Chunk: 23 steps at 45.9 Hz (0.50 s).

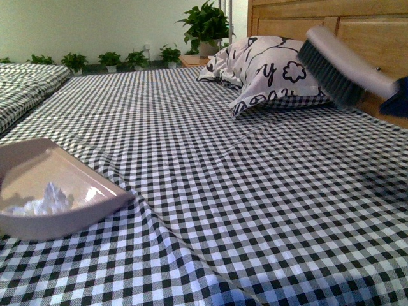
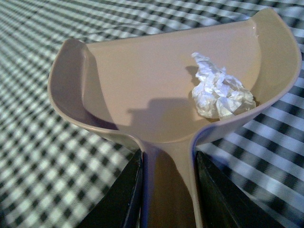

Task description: Clean up trash

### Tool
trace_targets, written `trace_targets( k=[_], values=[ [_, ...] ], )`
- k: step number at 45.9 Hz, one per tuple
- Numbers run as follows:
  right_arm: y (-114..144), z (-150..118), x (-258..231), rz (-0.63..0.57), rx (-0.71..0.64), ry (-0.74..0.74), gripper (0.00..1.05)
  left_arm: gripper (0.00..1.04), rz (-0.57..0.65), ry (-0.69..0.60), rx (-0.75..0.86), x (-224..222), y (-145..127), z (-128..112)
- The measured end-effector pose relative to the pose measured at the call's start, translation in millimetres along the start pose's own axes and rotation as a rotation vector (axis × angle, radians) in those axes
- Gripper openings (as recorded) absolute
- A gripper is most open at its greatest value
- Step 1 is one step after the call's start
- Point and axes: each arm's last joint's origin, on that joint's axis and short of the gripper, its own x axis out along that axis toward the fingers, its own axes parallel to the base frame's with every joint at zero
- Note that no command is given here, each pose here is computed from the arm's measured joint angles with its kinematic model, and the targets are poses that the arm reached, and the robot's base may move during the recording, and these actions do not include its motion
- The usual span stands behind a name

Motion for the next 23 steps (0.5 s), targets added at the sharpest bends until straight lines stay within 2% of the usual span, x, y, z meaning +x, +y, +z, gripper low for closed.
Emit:
trace_targets(
  k=[6, 16, 23],
  values=[
    [-22, 12, -44, -0.003, 0.014, -0.089, 0.2, 0.29, 0.177, -0.046, -0.079, -6, 14, 15],
    [-40, 17, -114, 0.05, 0.055, -0.202, 0.2, 0.29, 0.313, -0.091, -0.2, -20, 12, 34],
    [-47, 13, -174, 0.137, 0.084, -0.268, 0.2, 0.29, 0.473, -0.143, -0.276, -41, 9, 59]
  ],
)
